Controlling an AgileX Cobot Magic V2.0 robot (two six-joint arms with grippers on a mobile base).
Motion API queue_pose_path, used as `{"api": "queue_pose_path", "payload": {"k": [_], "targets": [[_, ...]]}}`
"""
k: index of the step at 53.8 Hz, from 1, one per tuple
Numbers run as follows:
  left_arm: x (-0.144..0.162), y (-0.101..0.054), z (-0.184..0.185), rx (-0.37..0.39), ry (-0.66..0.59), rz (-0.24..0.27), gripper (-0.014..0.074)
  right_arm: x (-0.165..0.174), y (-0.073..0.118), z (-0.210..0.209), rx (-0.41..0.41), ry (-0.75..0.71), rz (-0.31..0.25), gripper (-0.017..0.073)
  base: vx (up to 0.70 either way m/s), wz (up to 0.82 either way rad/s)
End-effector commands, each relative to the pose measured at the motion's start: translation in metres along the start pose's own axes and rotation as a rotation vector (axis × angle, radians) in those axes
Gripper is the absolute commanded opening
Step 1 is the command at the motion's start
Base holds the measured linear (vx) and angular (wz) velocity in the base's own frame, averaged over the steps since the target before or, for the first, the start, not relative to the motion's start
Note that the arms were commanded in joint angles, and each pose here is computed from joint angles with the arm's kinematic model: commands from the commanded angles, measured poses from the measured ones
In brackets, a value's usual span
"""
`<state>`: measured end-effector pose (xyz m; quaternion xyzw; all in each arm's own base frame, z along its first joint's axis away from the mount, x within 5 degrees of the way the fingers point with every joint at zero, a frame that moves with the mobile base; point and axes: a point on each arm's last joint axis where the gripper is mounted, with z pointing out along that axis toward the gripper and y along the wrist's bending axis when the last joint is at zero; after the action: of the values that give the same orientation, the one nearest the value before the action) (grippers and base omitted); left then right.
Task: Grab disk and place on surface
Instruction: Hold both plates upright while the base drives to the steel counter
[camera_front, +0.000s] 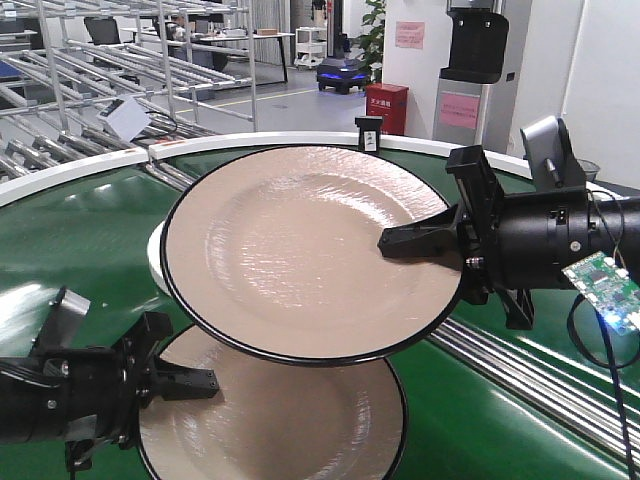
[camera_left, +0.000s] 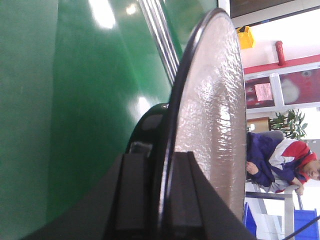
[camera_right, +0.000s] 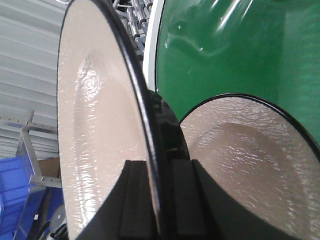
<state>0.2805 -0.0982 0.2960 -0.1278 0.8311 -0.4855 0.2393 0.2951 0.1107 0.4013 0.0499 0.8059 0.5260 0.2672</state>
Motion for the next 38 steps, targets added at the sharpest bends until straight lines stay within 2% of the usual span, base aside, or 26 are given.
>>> {"api": "queue_pose_path", "payload": {"k": [1, 20, 38], "targets": [[-0.0030, -0.0246, -0.0107, 0.114, -0.038, -0.041, -0.0001, -0.0046, 0.0312, -0.0165, -0.130, -0.084, 0.014, -0.0008, -0.26, 0.03], [-0.0030, -0.0246, -0.0107, 0.114, -0.038, -0.041, -0.0001, -0.0046, 0.0312, -0.0165, -0.130, -0.084, 0.014, -0.0008, -0.28, -0.07], [-0.0027, -0.0247, -0.0107, 0.116, -0.034, -0.040, -0.0001, -0.0046, 0.0312, -0.0165, -0.130, -0.084, 0.014, -0.0008, -0.27, -0.27]]}}
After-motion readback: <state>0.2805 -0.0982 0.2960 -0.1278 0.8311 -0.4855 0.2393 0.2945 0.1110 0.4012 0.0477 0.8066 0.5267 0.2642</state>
